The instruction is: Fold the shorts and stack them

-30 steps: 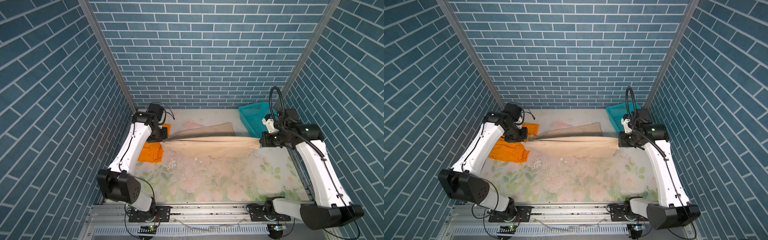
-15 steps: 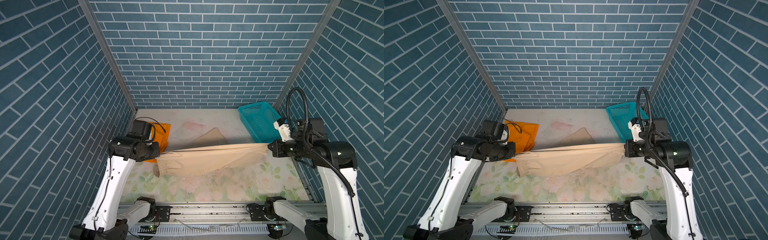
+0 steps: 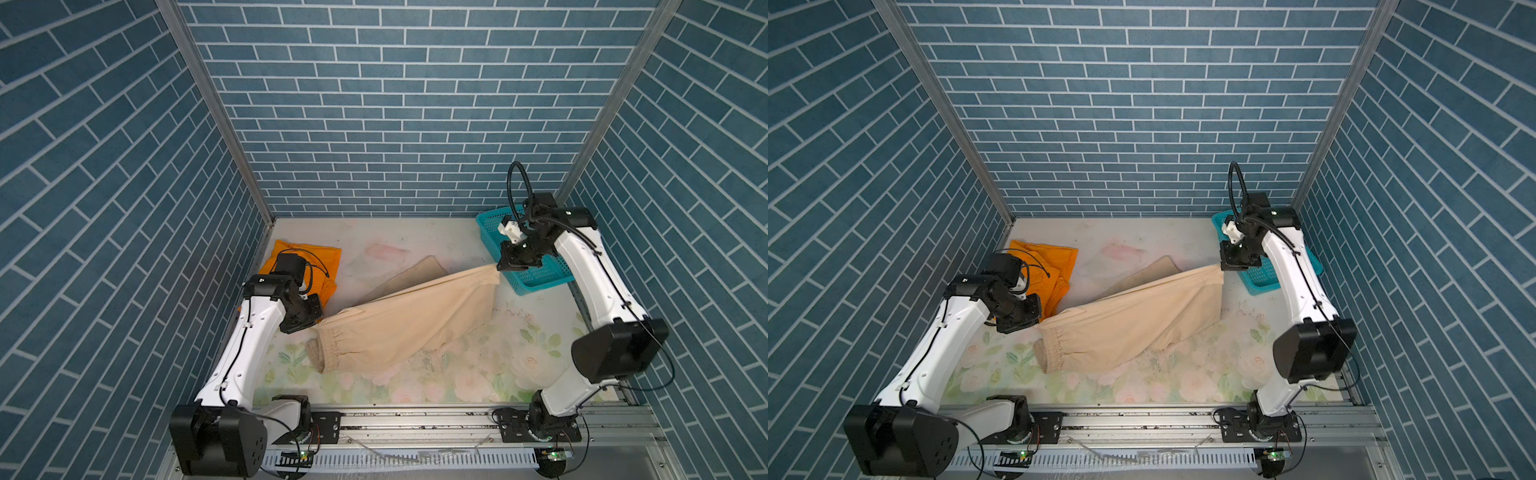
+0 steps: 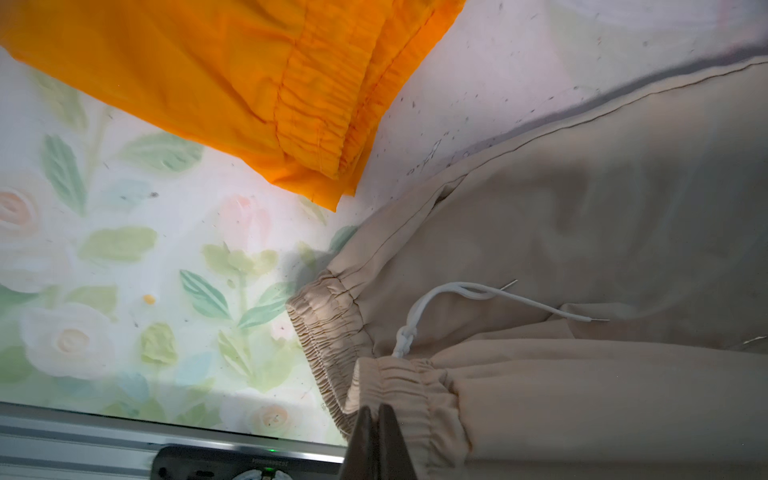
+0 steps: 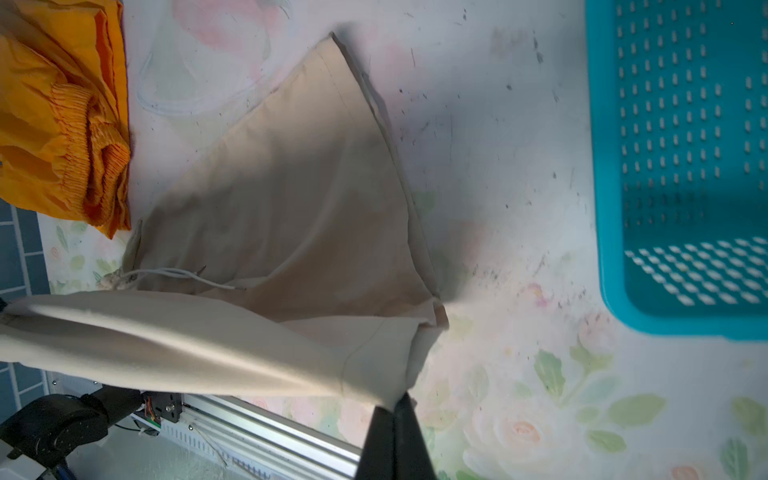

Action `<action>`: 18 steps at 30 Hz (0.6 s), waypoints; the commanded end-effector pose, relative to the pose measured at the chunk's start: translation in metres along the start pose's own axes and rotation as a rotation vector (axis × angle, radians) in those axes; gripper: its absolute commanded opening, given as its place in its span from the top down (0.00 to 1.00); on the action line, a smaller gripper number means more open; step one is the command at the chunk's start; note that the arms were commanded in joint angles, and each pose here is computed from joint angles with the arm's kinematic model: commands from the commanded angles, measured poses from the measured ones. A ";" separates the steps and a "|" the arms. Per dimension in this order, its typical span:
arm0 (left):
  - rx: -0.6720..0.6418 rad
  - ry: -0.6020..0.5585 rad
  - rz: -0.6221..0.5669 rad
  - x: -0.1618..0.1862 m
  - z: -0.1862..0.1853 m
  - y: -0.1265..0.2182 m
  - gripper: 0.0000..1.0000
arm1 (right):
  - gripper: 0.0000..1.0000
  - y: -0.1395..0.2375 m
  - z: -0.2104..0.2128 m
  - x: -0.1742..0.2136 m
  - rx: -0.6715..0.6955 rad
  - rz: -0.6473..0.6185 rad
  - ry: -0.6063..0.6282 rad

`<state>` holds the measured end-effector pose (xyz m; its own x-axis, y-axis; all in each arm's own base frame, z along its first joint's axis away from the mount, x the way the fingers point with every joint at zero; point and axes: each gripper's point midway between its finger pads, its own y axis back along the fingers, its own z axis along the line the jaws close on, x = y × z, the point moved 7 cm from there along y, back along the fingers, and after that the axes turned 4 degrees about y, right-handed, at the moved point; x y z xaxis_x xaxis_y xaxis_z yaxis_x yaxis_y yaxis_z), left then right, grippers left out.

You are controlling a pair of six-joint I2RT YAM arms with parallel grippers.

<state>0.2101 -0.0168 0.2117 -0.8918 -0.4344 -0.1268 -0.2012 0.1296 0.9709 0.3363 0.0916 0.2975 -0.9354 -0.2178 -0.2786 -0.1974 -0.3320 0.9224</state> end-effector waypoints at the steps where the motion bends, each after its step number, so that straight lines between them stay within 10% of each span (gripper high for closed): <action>1: -0.100 0.068 0.054 0.001 0.023 -0.023 1.00 | 1.00 -0.025 -0.029 -0.040 0.090 -0.010 0.026; 15: 0.007 0.349 0.137 0.018 0.036 -0.059 0.95 | 1.00 -0.149 -0.025 -0.115 -0.090 0.093 0.083; 18: 0.010 0.385 0.104 0.019 0.039 -0.056 0.62 | 0.74 -0.162 -0.022 -0.114 -0.126 0.102 0.095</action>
<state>0.1968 -0.0042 0.1449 -0.7413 -0.6676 0.0693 -0.1212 0.2348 0.9645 0.4711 0.1592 0.1753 -0.9310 -0.3249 -0.1667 -0.0182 -0.4145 0.9098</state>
